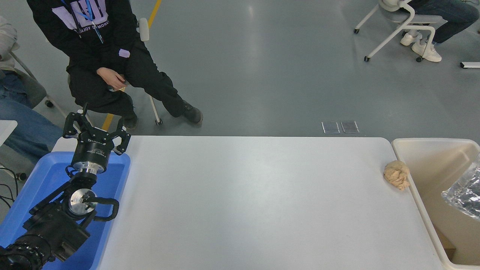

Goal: Pick up foil plate and place in dustbin

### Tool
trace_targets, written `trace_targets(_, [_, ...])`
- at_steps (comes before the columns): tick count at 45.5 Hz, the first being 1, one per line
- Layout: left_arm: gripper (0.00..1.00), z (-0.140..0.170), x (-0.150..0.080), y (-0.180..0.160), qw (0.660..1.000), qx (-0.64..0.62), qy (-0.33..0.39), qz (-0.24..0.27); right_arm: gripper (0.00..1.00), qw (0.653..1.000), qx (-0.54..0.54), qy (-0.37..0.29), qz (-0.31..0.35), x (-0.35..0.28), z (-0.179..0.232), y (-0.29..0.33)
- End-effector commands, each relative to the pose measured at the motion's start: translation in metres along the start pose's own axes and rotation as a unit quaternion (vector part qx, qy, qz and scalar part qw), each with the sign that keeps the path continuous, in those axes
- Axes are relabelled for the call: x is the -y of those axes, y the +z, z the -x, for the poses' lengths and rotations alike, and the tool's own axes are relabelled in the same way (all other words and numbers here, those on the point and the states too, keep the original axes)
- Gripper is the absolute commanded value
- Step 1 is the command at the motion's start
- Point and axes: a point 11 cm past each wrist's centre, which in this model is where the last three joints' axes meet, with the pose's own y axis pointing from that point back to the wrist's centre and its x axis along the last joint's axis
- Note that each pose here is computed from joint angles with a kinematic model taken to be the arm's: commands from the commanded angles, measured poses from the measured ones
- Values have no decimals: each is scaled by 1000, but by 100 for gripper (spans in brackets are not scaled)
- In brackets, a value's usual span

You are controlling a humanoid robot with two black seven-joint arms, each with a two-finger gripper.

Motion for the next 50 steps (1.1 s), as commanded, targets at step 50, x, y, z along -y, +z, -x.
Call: trace_targets(50, [99,0,0,0,1000,0,-1,0,100,878,-168,-412,-177,-250,-89,-151])
